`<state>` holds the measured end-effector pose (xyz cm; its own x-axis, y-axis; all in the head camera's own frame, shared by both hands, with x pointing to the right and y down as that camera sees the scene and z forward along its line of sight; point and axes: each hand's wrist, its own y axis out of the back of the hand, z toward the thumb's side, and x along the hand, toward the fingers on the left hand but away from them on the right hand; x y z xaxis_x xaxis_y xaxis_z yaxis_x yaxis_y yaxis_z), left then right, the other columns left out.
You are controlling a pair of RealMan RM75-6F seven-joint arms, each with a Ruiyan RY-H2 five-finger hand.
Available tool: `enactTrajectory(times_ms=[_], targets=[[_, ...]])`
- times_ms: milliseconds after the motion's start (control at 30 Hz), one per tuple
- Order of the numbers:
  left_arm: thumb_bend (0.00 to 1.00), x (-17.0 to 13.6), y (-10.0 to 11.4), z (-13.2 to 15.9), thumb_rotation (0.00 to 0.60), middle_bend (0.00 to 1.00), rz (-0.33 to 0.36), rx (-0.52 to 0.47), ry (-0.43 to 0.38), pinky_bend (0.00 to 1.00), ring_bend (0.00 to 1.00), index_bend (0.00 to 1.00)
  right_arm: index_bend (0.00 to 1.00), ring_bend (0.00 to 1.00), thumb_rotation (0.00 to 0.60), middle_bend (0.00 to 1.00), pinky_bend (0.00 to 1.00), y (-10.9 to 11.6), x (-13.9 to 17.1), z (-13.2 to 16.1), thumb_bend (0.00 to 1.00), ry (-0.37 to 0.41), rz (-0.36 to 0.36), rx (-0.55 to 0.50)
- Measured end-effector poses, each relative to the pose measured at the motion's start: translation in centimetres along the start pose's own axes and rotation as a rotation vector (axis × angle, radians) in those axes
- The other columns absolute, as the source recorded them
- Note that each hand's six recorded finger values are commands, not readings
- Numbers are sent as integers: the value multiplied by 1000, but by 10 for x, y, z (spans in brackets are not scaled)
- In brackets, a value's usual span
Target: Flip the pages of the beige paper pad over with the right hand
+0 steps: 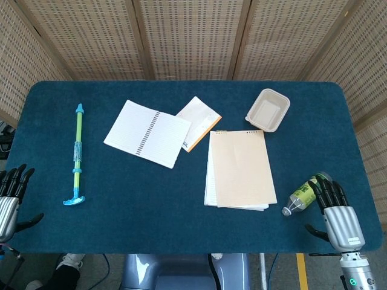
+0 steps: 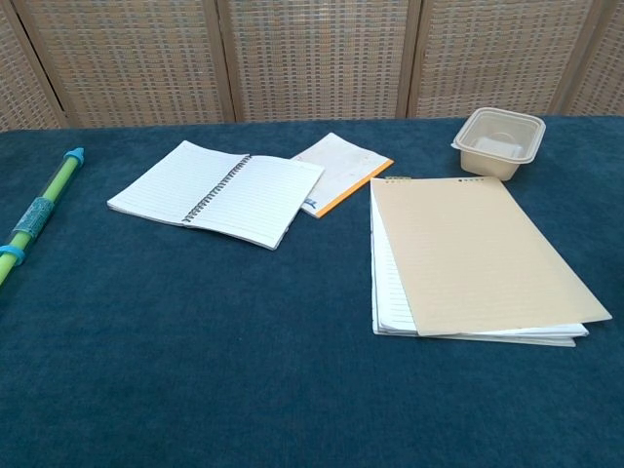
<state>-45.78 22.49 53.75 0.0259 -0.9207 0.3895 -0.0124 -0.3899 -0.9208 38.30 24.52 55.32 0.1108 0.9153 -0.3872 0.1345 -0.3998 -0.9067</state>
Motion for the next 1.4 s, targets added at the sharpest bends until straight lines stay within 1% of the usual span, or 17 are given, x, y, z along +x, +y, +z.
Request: enactTrajectory(times_ms=[167,367,500,700,833,900,967,1067,1200,1400], targets=[[35,-1,0,1,600,0,2,2,-2,0,0,0,0,0,600,0,0,-2,1,3,209,9,5,-3],[35,-1,1,0,600,0,3,1,4,0,0,0,0,0,600,0,0,-11,1,13,209,33,35,-5],[35,0,1,0,600,0,3,2,5,0,0,0,0,0,600,0,0,-22,-2,28,210,66,64,-25],[35,0,2,-2,600,0,9,-4,12,0,0,0,0,0,600,0,0,-40,-12,56,216,117,95,-19],[35,0,3,-3,600,0,9,-5,13,0,0,0,0,0,600,0,0,-54,-20,73,234,138,120,-22],[35,1,3,-3,600,0,9,-5,13,0,0,0,0,0,600,0,0,-62,-24,80,256,140,135,-25],[35,1,3,-4,600,0,9,-7,14,0,0,0,0,0,600,0,0,-69,-27,83,312,139,149,-26],[35,1,3,-5,600,0,8,-8,16,0,0,0,0,0,600,0,0,-78,-31,85,367,137,164,-22],[35,1,2,-5,600,0,7,-9,18,0,0,0,0,0,600,0,0,-93,-37,82,370,117,196,-20],[35,2,0,-4,600,0,2,-1,17,0,0,0,0,0,600,0,0,-109,-45,79,372,99,223,-22]])
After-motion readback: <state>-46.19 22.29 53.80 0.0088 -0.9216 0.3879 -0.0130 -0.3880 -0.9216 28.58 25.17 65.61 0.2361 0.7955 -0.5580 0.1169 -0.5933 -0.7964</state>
